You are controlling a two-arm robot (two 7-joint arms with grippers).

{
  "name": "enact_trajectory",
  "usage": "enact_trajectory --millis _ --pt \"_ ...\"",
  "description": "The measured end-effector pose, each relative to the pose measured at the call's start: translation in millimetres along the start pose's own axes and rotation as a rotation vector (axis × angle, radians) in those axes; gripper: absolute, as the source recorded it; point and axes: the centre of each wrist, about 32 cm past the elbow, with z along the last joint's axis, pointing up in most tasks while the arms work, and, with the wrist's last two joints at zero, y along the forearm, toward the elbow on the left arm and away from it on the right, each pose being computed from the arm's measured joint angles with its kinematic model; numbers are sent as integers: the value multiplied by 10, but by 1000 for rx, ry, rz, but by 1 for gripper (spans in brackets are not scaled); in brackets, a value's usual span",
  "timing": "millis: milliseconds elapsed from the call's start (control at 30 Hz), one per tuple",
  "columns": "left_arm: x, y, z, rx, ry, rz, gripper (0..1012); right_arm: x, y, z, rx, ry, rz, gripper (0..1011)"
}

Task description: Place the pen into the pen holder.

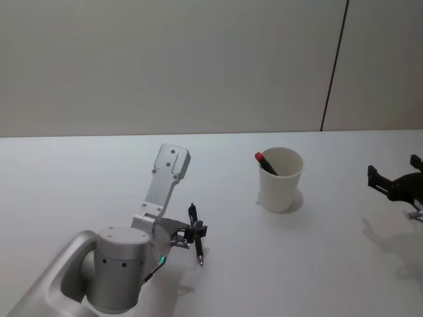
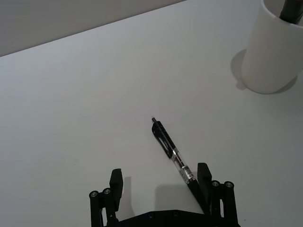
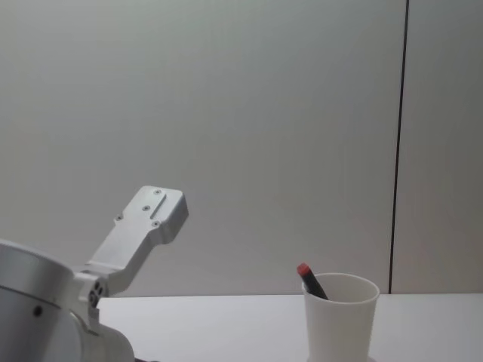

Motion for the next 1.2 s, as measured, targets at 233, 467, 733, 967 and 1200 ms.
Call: enact_trajectory --millis 233,467,733,967,1200 --pt "-49 -53 16 17 -3 2 1003 0 0 0 0 0 0 1002" --pt "-87 -105 17 34 -4 -5 1002 0 0 0 0 0 0 1002" --pt "-109 -146 24 49 -3 -15 1002 0 0 0 0 0 0 1002" --pt "-119 -172 33 59 0 -22 1002 0 0 0 0 0 0 1002" --pt "-130 -195 42 71 4 -32 1002 0 0 0 0 0 0 1002"
